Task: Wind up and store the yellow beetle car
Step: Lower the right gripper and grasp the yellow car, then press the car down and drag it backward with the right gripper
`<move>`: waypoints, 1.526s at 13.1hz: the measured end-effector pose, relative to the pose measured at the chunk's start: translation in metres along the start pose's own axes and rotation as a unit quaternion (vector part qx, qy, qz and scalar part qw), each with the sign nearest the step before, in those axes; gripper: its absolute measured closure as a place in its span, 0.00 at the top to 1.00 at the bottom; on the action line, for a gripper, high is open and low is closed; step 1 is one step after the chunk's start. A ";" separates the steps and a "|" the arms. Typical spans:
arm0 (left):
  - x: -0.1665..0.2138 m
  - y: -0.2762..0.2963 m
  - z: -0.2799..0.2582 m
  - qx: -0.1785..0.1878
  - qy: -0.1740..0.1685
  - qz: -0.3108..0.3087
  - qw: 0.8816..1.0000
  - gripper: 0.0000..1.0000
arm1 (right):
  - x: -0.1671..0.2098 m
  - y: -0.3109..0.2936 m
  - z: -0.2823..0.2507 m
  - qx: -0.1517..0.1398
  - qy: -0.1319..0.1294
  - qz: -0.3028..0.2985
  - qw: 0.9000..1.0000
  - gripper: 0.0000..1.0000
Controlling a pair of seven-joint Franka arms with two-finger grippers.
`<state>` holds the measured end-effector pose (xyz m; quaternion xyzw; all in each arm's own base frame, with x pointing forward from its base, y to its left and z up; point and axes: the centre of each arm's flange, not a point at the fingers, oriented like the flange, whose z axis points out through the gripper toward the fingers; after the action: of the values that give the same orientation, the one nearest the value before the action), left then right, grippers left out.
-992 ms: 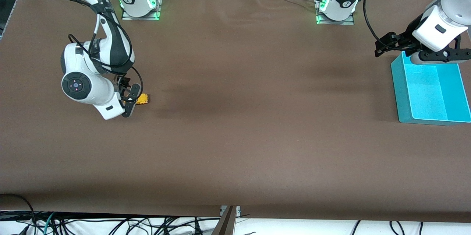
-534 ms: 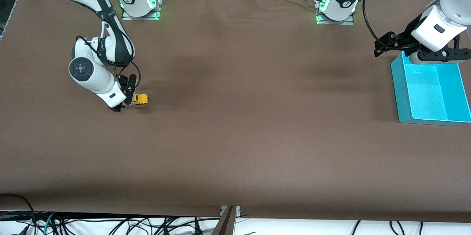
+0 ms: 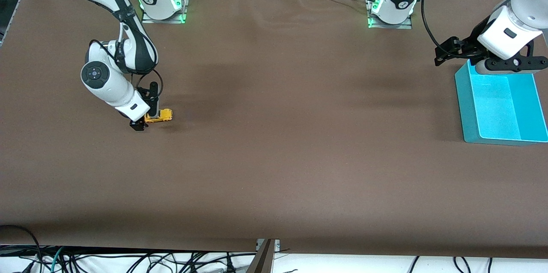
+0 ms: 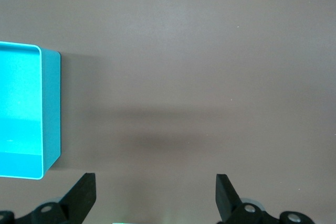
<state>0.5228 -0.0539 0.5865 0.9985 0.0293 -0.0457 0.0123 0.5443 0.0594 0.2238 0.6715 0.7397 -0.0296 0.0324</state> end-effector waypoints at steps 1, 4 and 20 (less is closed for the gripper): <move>0.000 0.000 0.000 0.000 0.000 0.000 1.000 1.00 | 0.001 -0.002 0.003 -0.005 0.001 -0.003 1.000 0.97; 0.000 0.000 0.000 0.000 0.000 0.000 1.000 1.00 | 0.012 -0.008 0.011 -0.014 0.005 -0.015 1.000 0.95; 0.000 0.001 0.000 0.000 0.000 0.001 1.000 1.00 | 0.024 -0.010 0.019 -0.023 0.012 -0.020 0.999 0.38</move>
<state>0.5228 -0.0545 0.5867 0.9985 0.0287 -0.0455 0.0122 0.5322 0.0810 0.2027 0.6557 0.7540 -0.0050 0.0385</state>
